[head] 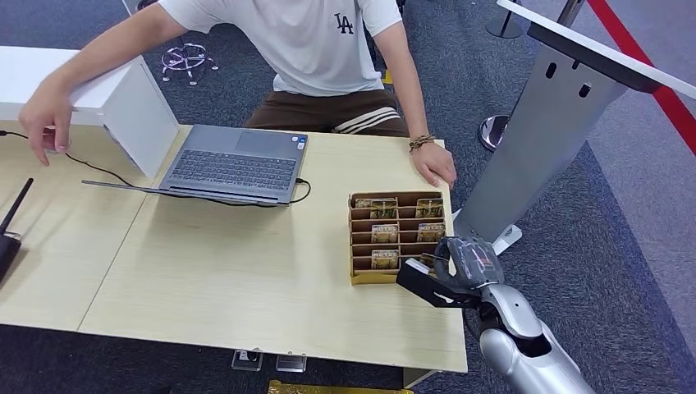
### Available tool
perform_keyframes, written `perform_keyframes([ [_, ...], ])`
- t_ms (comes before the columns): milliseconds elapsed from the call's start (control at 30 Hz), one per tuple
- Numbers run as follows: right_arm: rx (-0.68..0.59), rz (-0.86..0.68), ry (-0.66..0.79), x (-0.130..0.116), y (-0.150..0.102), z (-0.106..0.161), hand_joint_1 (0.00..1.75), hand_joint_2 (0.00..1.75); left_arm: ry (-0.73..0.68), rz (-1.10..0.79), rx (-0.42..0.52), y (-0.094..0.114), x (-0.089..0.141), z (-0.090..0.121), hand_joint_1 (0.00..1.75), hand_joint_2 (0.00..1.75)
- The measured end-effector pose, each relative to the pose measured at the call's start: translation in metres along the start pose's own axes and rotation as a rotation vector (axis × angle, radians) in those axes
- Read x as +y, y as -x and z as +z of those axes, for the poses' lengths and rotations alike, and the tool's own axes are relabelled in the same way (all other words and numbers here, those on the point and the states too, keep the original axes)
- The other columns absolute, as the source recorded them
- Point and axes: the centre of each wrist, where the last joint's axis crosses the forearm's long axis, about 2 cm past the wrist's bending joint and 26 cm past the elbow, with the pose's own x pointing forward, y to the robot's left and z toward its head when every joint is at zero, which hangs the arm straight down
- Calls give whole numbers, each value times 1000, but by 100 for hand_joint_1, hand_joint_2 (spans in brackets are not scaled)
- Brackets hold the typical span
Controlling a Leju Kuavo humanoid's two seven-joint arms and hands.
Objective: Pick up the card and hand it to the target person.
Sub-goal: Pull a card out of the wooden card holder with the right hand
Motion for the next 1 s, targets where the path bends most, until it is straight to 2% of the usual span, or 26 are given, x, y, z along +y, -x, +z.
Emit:
perform_keyframes([
  [433, -7, -20, -4, -1, 0, 0, 175, 175, -3, -11, -14, 0, 0, 0, 0, 0],
  [667, -110, -250, -30, -3, -5, 3, 175, 175, -3, -10, -12, 0, 0, 0, 0, 0],
  [800, -174, -345, 11, -14, -14, 6, 175, 175, -4, -9, -12, 0, 0, 0, 0, 0],
  [1000, -241, -347, 148, -45, -30, 13, 175, 175, -5, -10, -11, 0, 1, 0, 0, 0],
])
